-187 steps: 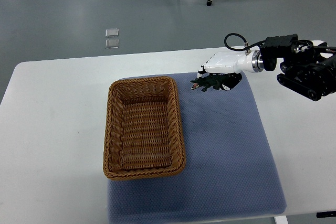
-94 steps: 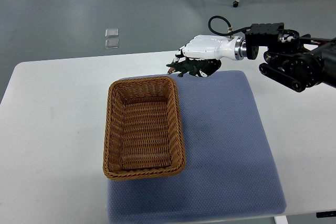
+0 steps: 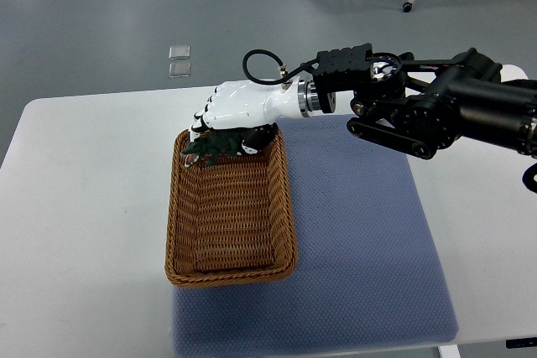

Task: Place crocodile in brown basket with right hand
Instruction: 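Lift the crocodile and carry it over the wicker basket, then lower into the basket and open the right hand to release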

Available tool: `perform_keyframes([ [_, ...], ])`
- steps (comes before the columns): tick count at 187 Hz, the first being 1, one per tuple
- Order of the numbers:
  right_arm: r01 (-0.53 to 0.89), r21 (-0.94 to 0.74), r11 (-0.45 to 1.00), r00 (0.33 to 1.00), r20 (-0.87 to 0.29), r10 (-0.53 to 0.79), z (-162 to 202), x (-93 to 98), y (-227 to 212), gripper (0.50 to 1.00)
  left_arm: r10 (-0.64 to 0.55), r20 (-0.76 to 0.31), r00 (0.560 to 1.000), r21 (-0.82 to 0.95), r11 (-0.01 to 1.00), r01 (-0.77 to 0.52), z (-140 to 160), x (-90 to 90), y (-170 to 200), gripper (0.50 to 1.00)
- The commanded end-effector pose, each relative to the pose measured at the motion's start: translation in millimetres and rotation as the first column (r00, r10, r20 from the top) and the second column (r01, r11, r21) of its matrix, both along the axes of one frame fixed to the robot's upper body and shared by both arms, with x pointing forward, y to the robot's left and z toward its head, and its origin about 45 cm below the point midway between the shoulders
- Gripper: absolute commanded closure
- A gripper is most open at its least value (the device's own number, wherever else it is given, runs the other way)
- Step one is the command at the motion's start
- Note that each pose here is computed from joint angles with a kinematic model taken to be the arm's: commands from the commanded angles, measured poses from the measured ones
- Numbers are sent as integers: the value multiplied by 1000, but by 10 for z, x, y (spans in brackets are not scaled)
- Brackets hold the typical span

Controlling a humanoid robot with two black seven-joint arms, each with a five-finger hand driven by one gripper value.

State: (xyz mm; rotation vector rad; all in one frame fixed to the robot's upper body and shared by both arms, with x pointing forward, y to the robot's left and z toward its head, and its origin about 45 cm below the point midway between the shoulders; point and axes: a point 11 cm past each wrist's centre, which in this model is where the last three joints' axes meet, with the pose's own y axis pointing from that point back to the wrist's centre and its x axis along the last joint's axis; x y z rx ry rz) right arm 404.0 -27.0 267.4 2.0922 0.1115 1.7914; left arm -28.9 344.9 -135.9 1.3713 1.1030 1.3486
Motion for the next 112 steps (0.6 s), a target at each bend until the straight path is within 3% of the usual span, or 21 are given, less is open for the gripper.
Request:
perform_keyframes([
  [1, -25, -24, 999, 999, -22, 25, -162, -98, 64, 895, 1, 0, 1000, 0, 1000, -1, 0, -1, 1, 500],
  [9, -24, -28, 999, 999, -34, 23, -226, -117, 57, 889, 1, 0, 1000, 0, 1000, -1, 0, -1, 1, 500],
  [32, -13, -23, 1000, 998, -64, 11, -389, -172, 11, 742, 1, 0, 1000, 0, 1000, -1, 0, -1, 1, 500],
  [54, -3, 0, 1000, 999, -47, 3, -435, -173, -49, 693, 1, 0, 1000, 0, 1000, -1, 0, -1, 1, 500],
  [69, 1, -11, 1000, 999, -47, -1, -472, -170, -98, 589, -1, -1, 1000, -1, 1000, 1, -1, -2, -4, 500],
  [112, 79, -1, 997, 996, -33, -79, -380, 15, -378, 572, -1, -1, 1000, 0, 1000, 1, 0, -2, 1, 500],
])
